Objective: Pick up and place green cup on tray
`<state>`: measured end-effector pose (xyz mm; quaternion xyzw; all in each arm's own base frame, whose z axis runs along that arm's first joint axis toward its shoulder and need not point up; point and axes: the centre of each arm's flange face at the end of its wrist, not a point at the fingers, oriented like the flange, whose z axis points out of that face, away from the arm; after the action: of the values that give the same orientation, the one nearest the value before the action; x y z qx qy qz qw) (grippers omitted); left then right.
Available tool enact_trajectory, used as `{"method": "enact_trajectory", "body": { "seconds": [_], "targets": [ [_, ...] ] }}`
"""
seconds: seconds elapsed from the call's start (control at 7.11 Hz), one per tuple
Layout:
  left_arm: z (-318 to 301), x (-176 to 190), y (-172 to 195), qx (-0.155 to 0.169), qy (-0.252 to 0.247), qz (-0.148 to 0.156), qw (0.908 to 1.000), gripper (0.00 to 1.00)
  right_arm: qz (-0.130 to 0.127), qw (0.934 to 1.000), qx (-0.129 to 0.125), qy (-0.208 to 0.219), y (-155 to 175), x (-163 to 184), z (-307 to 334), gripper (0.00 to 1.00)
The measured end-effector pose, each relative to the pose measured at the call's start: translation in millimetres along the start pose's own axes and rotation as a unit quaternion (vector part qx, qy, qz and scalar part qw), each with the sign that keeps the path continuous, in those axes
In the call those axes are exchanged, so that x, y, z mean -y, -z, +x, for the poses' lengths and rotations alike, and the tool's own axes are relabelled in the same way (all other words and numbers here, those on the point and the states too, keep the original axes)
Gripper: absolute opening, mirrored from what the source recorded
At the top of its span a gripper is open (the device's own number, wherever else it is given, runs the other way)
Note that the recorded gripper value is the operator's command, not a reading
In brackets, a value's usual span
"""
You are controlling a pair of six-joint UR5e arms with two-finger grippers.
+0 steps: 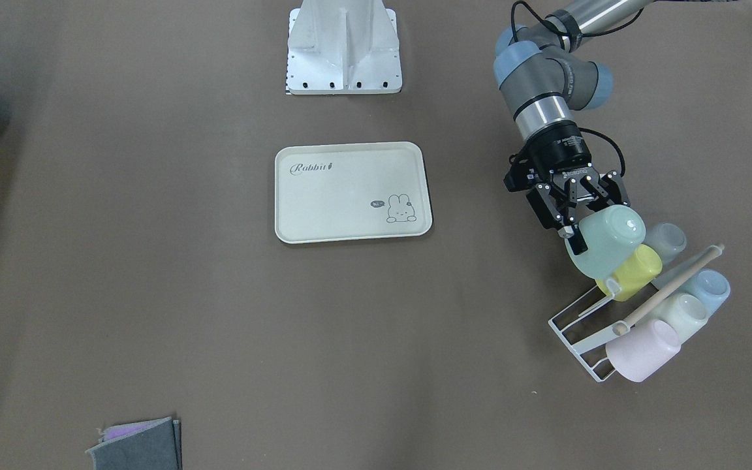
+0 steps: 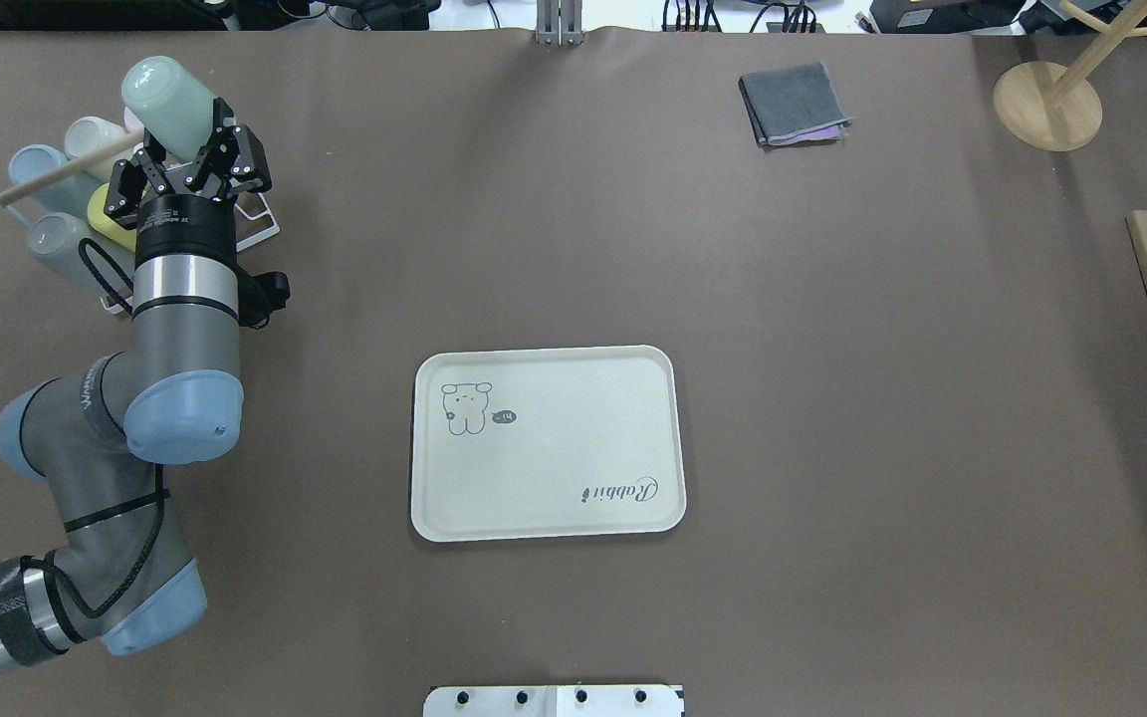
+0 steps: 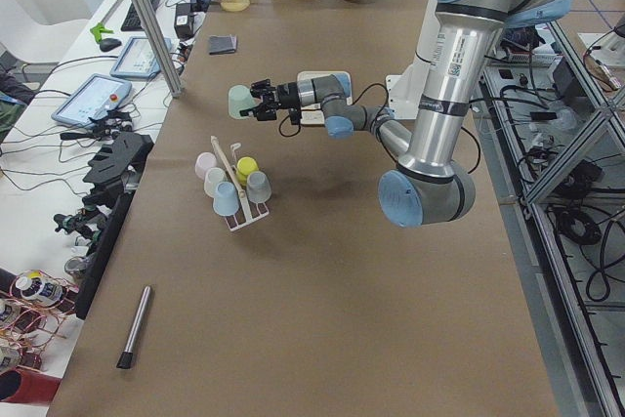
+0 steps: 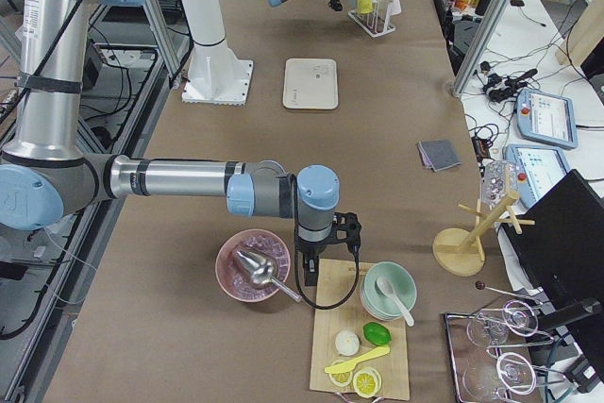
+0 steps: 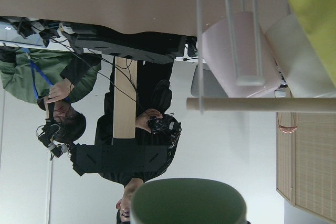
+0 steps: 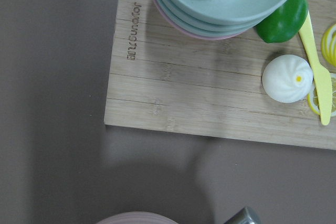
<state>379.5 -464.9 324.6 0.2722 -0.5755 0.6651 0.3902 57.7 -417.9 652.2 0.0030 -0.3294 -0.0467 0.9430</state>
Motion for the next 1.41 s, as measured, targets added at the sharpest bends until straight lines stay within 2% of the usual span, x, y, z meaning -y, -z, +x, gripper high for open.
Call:
{"method": "enact_trajectory", "body": {
  "seconds": [0.14, 0.28, 0.42, 0.56, 0.7, 0.84, 0.98, 1.12, 1.27, 1.41],
  "targets": [
    [-9.6, -12.3, 8.4, 0.025, 0.041, 0.021, 0.9986, 0.47, 0.000, 1.0000, 0.001, 0.000, -0.2, -0.2, 0.0, 1.00],
    [-21.3, -25.7, 17.3, 0.053, 0.095, 0.040, 0.9932, 0.42, 0.000, 1.0000, 0.001, 0.000, -0.3, -0.2, 0.0, 1.00],
    [-31.3, -33.4, 23.6, 0.071, 0.157, 0.055, 0.9835, 0.41, -0.001, 1.0000, 0.001, -0.001, -0.5, -0.4, 0.3, 1.00],
    [-37.8, -34.8, 29.9, 0.086, 0.212, 0.077, 0.9704, 0.41, -0.001, 1.0000, 0.000, -0.001, -0.7, -0.4, 0.5, 1.00],
    [-42.4, -31.7, 36.7, 0.106, 0.257, 0.115, 0.9536, 0.41, -0.001, 1.0000, 0.000, -0.001, -0.6, -0.4, 0.4, 1.00],
    [-46.0, -26.1, 43.2, 0.122, 0.308, 0.167, 0.9286, 0.41, -0.001, 1.0000, 0.001, -0.001, -0.4, -0.3, 0.0, 1.00],
    [-51.5, -19.2, 50.0, 0.127, 0.362, 0.230, 0.8943, 0.41, -0.001, 1.0000, 0.002, -0.001, -0.4, -0.3, -0.1, 1.00],
    [-61.5, -15.3, 58.5, 0.124, 0.415, 0.294, 0.8518, 0.41, -0.001, 1.0000, 0.002, -0.001, -0.4, -0.4, -0.1, 1.00],
    [-75.1, -12.8, 68.3, 0.112, 0.470, 0.358, 0.7993, 0.41, -0.001, 1.0000, 0.002, -0.001, -0.4, -0.4, -0.1, 1.00],
    [-89.1, -9.7, 79.5, 0.088, 0.525, 0.424, 0.7329, 0.41, -0.001, 1.0000, 0.002, -0.001, -0.4, -0.4, -0.1, 1.00]
  ]
}}
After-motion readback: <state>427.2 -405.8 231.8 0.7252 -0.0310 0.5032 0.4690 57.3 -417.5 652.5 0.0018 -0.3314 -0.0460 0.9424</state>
